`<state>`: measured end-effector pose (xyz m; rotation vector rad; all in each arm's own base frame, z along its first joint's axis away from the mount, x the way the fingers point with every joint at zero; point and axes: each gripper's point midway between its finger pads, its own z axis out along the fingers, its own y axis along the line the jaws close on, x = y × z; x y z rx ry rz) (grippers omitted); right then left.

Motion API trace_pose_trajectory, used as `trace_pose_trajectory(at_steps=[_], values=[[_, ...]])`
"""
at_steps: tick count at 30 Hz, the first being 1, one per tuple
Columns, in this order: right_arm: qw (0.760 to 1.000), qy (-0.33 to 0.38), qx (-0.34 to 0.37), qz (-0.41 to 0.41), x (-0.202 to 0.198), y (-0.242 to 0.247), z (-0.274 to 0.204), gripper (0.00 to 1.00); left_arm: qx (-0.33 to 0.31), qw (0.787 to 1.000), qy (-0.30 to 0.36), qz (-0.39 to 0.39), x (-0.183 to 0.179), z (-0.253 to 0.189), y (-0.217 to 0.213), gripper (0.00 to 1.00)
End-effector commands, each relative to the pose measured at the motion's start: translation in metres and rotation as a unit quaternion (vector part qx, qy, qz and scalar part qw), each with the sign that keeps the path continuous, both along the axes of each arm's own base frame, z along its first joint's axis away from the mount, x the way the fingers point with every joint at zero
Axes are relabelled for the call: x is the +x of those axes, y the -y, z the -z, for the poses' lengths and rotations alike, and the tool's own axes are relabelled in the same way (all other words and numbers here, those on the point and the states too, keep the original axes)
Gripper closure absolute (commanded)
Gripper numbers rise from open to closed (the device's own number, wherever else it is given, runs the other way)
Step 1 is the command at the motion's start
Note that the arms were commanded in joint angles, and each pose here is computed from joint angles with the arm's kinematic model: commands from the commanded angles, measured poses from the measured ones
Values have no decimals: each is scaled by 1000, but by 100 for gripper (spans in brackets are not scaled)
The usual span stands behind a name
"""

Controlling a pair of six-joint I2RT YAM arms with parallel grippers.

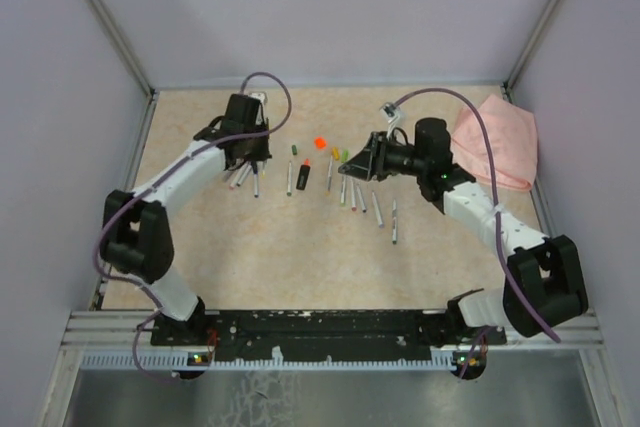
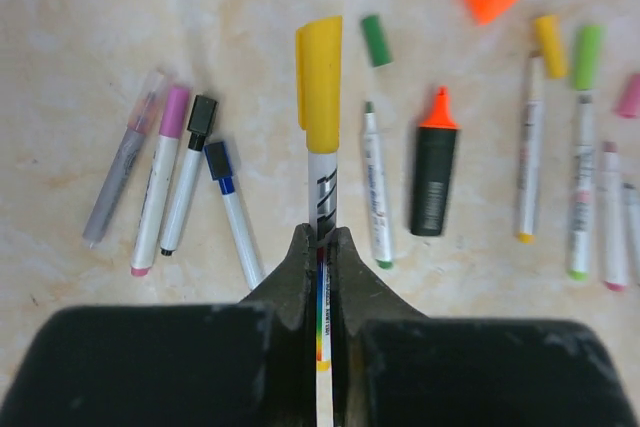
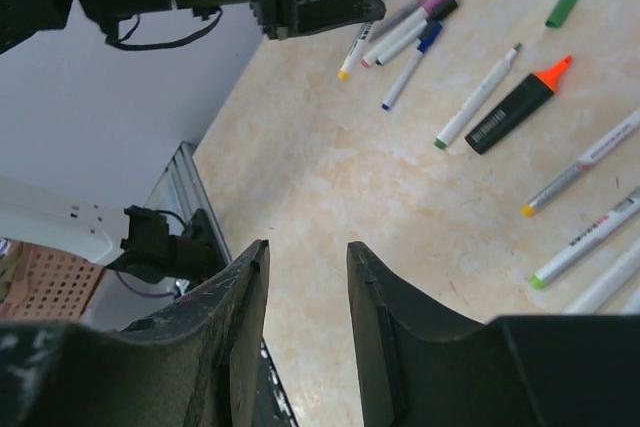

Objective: Open the pen caps
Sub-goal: Pick up the pen from the center of the board.

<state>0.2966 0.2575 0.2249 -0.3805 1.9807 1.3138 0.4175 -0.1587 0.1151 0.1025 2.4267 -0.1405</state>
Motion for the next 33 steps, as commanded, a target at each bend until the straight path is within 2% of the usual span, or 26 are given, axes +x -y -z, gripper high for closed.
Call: trace_pose_trajectory(at_steps=[1, 4, 10, 12, 14, 21, 33], values=[[996, 66, 47, -31, 5, -12, -56, 63, -89, 991, 84, 47, -20, -69, 16, 100], [993, 88, 68, -44, 3, -22, -74, 63, -176, 971, 139, 76, -43, -103, 28, 100], [987, 109, 91, -73, -7, -57, -94, 62, -366, 894, 229, 118, -99, -160, 49, 100], [986, 118, 87, -84, -12, -70, -96, 61, -411, 870, 244, 122, -114, -169, 50, 100], [983, 133, 87, -97, -20, -83, -98, 59, -437, 856, 248, 119, -123, -173, 49, 100], [981, 144, 68, -111, -40, -109, -85, 53, -459, 837, 266, 135, -139, -190, 48, 100], [986, 137, 46, -88, -41, -130, -75, 52, -490, 819, 259, 151, -149, -195, 53, 100]])
